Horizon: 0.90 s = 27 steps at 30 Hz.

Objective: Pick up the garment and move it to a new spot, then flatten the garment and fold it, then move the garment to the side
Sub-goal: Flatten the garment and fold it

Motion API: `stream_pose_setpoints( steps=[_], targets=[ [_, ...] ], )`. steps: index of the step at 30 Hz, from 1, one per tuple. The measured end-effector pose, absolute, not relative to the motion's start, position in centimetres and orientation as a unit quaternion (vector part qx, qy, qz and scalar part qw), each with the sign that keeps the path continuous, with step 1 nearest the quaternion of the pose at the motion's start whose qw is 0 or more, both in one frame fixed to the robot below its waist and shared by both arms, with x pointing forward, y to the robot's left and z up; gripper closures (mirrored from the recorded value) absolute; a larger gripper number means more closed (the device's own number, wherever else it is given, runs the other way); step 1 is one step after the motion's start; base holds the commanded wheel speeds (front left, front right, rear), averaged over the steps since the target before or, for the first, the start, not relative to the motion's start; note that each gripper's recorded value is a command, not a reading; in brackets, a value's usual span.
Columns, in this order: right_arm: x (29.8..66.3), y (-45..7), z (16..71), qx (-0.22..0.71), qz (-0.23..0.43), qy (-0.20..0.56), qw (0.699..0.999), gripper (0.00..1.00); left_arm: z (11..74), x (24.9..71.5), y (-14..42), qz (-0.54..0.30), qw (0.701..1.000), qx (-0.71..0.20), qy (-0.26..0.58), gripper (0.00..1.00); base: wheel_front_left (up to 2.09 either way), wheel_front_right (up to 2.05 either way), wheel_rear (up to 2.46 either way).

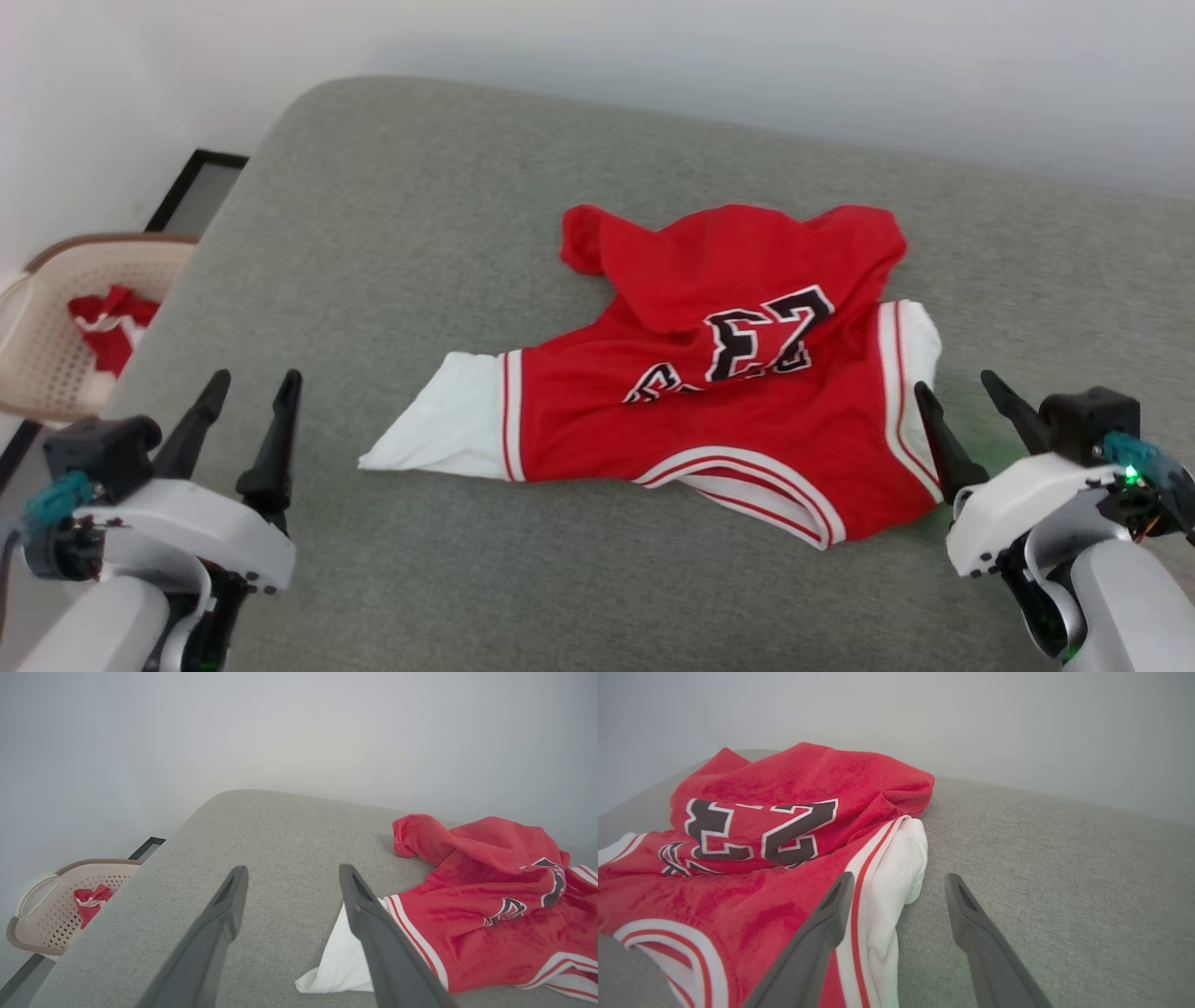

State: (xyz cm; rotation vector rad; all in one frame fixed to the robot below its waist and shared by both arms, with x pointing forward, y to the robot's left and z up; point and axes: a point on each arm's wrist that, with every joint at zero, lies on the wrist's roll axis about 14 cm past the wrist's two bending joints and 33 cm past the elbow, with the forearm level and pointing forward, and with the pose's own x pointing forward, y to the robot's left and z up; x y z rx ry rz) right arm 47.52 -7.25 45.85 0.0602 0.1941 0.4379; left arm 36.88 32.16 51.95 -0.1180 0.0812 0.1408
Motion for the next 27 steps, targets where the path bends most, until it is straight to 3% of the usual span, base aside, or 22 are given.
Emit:
stream_pose_setpoints(
  steps=[10,11,12,27],
  targets=[
    [47.9,-5.0,40.3,0.003,0.246,0.225,0.943,0.00,51.4,35.2,32.5,0.099,0.992,-0.078,0.020,0.00,0.00,0.00,0.00],
    [48.0,-4.8,40.0,0.002,0.248,0.234,0.940,0.35,51.4,35.1,32.6,0.103,0.991,-0.081,0.018,0.00,0.00,0.00,0.00],
    [48.1,-4.6,39.9,0.001,0.250,0.239,0.938,1.00,51.5,35.1,32.7,0.104,0.991,-0.084,0.015,0.00,0.00,0.00,0.00],
    [48.8,-7.3,41.1,0.003,0.228,0.256,0.939,1.00,52.2,35.2,33.0,0.099,0.992,-0.077,-0.011,0.00,0.00,0.00,0.00]
  ],
)
